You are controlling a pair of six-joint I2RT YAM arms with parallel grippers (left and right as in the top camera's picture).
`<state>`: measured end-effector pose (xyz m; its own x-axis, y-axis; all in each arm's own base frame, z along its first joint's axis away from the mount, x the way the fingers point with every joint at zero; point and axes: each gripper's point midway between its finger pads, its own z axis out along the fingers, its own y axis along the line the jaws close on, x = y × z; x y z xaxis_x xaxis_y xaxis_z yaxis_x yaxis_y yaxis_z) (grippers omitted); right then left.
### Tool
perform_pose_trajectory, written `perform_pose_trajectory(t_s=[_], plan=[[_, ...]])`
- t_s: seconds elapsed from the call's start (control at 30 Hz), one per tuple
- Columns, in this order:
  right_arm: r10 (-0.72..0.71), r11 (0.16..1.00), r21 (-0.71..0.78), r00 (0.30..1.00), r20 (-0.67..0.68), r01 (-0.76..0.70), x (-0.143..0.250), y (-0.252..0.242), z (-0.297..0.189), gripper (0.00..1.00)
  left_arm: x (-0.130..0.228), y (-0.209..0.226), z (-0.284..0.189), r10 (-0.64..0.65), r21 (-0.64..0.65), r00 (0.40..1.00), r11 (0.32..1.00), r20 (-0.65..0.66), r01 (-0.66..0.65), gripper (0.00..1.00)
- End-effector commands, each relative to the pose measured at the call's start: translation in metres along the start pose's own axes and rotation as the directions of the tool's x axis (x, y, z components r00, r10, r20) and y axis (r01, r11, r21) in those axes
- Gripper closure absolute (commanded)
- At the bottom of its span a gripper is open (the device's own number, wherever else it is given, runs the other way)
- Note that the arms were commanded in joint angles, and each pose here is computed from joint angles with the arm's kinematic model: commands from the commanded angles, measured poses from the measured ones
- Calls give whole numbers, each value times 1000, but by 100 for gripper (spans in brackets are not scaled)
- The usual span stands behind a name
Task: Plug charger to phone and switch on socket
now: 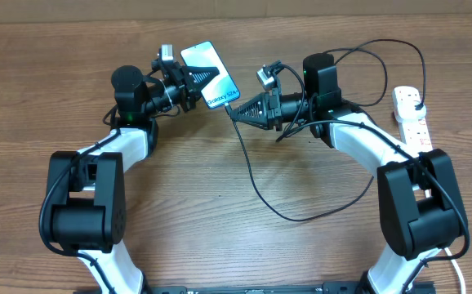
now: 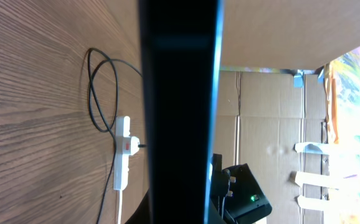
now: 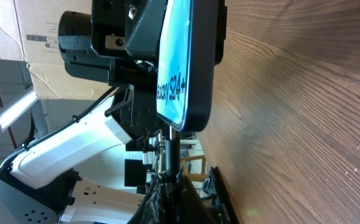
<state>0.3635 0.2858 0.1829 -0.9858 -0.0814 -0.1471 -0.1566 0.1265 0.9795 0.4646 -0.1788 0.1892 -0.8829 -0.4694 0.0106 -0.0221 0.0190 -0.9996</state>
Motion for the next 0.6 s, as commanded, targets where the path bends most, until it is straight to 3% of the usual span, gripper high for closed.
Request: perform_pose_trajectory(t_s=[0.0, 0.57], plan=[[-34, 999, 1, 999, 27, 34, -4, 14, -6, 96, 7, -7, 5, 44, 14, 999, 999, -25, -44, 96], [6, 1000, 23, 998, 62, -8, -10, 10, -6, 96, 17, -7, 4, 98, 21, 992, 995, -80, -97, 96]])
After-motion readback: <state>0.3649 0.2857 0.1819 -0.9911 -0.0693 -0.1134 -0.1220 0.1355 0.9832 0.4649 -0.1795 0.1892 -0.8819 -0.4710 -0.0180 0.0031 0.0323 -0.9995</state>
